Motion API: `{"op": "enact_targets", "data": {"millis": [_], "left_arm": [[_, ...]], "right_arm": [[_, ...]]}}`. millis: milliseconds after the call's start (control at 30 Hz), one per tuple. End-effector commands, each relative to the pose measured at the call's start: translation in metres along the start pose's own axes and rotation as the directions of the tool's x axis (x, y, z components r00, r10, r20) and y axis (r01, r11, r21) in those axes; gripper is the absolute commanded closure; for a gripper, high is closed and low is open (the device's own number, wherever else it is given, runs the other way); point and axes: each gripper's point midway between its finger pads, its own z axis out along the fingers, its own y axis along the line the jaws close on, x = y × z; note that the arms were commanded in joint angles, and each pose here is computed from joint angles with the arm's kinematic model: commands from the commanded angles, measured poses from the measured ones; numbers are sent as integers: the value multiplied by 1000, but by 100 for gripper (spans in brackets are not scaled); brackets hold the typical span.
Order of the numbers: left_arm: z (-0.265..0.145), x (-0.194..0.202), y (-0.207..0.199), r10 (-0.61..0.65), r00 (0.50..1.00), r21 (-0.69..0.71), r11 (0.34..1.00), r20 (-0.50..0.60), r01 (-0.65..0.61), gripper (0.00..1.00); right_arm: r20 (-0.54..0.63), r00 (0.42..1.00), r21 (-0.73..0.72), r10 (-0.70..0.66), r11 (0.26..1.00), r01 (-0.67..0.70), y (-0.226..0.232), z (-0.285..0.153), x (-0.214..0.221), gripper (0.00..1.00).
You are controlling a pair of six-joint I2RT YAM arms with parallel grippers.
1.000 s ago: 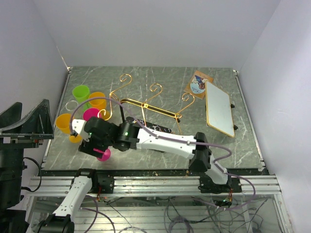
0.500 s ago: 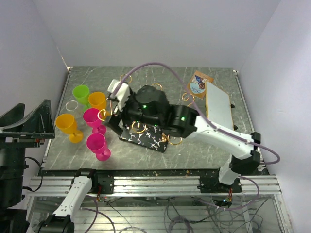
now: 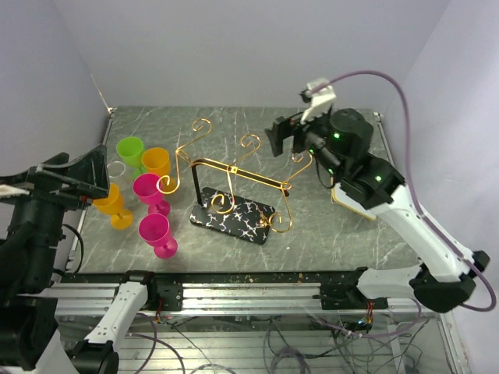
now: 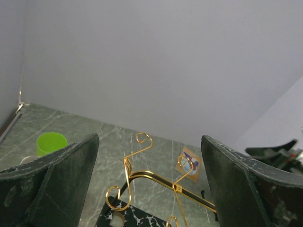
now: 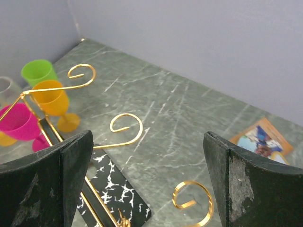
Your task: Take the wine glass off the wine glass rack
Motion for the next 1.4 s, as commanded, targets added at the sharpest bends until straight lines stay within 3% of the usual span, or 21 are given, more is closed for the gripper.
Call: {"op": "enact_targets", "data": {"millis": [0,300,600,1033,1367], "left_arm": [[20,15,-7,4,998,42,999,-63,-1,1],[29,22,-13,-6,995,71,997,-98,13,1],[24,16,-16,2,996,83,997,-85,5,1],[16,13,-16,-27,997,81,996,-73,33,3],[16,17,-18,-46,996,94,994,-77,53,5]], "right_arm": [[97,993,174,69,981,-85,-45,-50,-26,0],[205,967,200,148,961,-189,-72,-139,-38,0],[324,903,379,282,836,-397,-120,-199,-35,0],[469,771,219,431,789,-574,-119,-240,-54,0],[497,727,227,474,738,-636,-128,-254,-59,0]]}}
